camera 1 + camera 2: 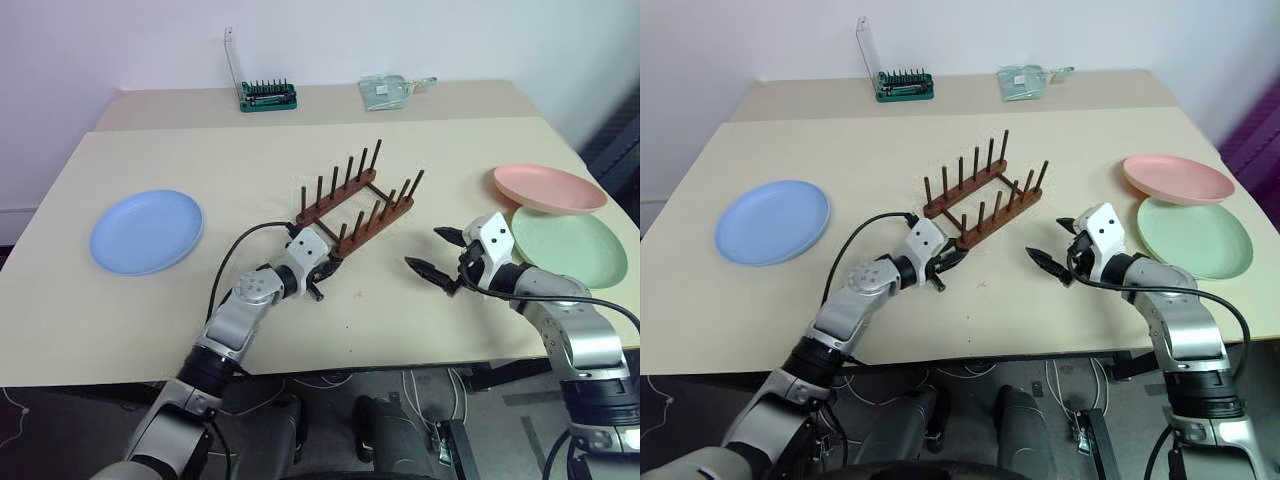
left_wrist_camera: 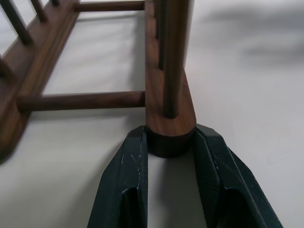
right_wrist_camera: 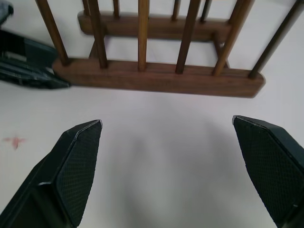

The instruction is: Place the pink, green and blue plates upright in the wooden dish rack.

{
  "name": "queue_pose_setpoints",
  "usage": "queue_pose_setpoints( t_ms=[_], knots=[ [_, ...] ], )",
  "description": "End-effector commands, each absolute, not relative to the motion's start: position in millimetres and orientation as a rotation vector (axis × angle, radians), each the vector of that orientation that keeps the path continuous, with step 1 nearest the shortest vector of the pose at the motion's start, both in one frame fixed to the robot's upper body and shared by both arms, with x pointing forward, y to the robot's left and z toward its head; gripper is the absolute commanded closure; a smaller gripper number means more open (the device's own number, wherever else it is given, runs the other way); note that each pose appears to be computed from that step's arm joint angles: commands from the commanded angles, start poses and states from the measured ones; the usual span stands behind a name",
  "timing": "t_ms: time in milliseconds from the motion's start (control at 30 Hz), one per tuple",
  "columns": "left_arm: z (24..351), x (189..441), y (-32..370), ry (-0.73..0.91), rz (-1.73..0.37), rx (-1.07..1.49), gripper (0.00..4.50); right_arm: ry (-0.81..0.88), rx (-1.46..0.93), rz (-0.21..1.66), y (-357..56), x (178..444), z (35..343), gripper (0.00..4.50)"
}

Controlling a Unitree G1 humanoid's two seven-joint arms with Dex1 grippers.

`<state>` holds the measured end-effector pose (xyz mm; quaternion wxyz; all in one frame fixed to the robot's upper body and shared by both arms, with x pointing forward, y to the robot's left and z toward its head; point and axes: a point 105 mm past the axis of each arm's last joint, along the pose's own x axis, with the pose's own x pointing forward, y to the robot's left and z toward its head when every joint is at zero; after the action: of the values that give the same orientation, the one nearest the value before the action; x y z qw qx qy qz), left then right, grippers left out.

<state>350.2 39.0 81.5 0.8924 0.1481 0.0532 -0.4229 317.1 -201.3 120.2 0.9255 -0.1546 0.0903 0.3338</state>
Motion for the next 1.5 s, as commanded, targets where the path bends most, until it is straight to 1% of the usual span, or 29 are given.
queue_pose_setpoints(
  t_ms=[33,100,167,233,433,533,600,667,700,733,767,833,867,900,967,1000,1033,1067,1200,1267,1367,1500],
  knots=[
    [86.7,344.5,33.8,0.093,-1.015,0.305,3.44,0.19,-0.394,0.712,-204.3,307.9,123.8,0.0],
    [93.7,339.2,26.1,0.074,-1.114,0.293,3.44,0.211,-0.41,0.713,-208.4,303.7,120.0,0.0],
    [94.4,335.6,21.6,0.074,-1.21,0.339,3.44,0.218,-0.412,0.708,-210.2,300.6,117.9,0.0],
    [91.3,337.5,22.6,0.089,-1.269,0.405,3.44,0.214,-0.409,0.695,-210.7,298.6,117.7,0.0],
    [87.3,353.9,30.6,0.084,-1.272,0.506,3.44,0.211,-0.403,0.677,-209.5,292.6,117.0,0.0],
    [80.4,361.7,40.5,0.122,-1.224,0.513,2.3,0.214,-0.411,0.668,-211.3,291.4,116.9,0.0],
    [75.3,368.8,52.6,0.149,-1.145,0.531,1.29,0.221,-0.412,0.657,-213.7,292.4,117.1,0.0],
    [71.7,370.4,63.9,0.177,-1.096,0.53,0.24,0.251,-0.425,0.649,-218.2,294.0,113.7,0.0],
    [72.5,368.2,66.2,0.173,-1.094,0.521,0.0,0.262,-0.435,0.643,-220.7,294.6,112.3,0.25],
    [74.3,364.0,69.2,0.178,-1.095,0.481,0.0,0.273,-0.439,0.636,-223.8,295.5,111.0,0.52],
    [77.3,358.0,72.3,0.174,-1.102,0.449,0.0,0.285,-0.452,0.623,-227.5,297.6,109.5,0.82],
    [81.6,347.5,75.7,0.176,-1.116,0.401,0.0,0.304,-0.468,0.601,-233.1,301.0,106.7,1.75],
    [83.0,340.1,74.9,0.181,-1.141,0.382,0.69,0.313,-0.471,0.593,-235.1,302.5,105.1,2.38],
    [82.9,332.1,73.0,0.196,-1.17,0.363,1.0,0.318,-0.473,0.591,-236.0,303.7,103.9,2.86],
    [80.2,313.4,63.9,0.238,-1.247,0.345,1.92,0.328,-0.492,0.574,-238.1,308.9,100.4,3.82],
    [79.0,306.9,60.2,0.256,-1.273,0.341,2.44,0.33,-0.502,0.565,-238.9,311.2,99.2,4.39],
    [77.3,302.5,55.9,0.265,-1.286,0.353,2.99,0.333,-0.513,0.557,-239.4,313.4,98.1,4.5],
    [75.8,301.1,49.8,0.265,-1.288,0.376,3.4,0.331,-0.521,0.558,-237.9,315.6,97.3,4.5],
    [73.2,304.9,26.7,0.238,-1.261,0.421,3.4,0.332,-0.537,0.551,-233.4,325.6,93.5,4.5],
    [62.3,315.2,19.7,0.245,-1.197,0.52,3.4,0.333,-0.562,0.537,-231.4,333.6,91.0,4.5],
    [52.7,330.5,16.0,0.256,-1.09,0.55,3.4,0.32,-0.598,0.493,-230.0,348.5,89.3,4.5],
    [49.7,359.6,29.3,0.254,-0.883,0.564,3.4,0.278,-0.615,0.467,-222.6,365.6,92.2,4.5]
  ],
)
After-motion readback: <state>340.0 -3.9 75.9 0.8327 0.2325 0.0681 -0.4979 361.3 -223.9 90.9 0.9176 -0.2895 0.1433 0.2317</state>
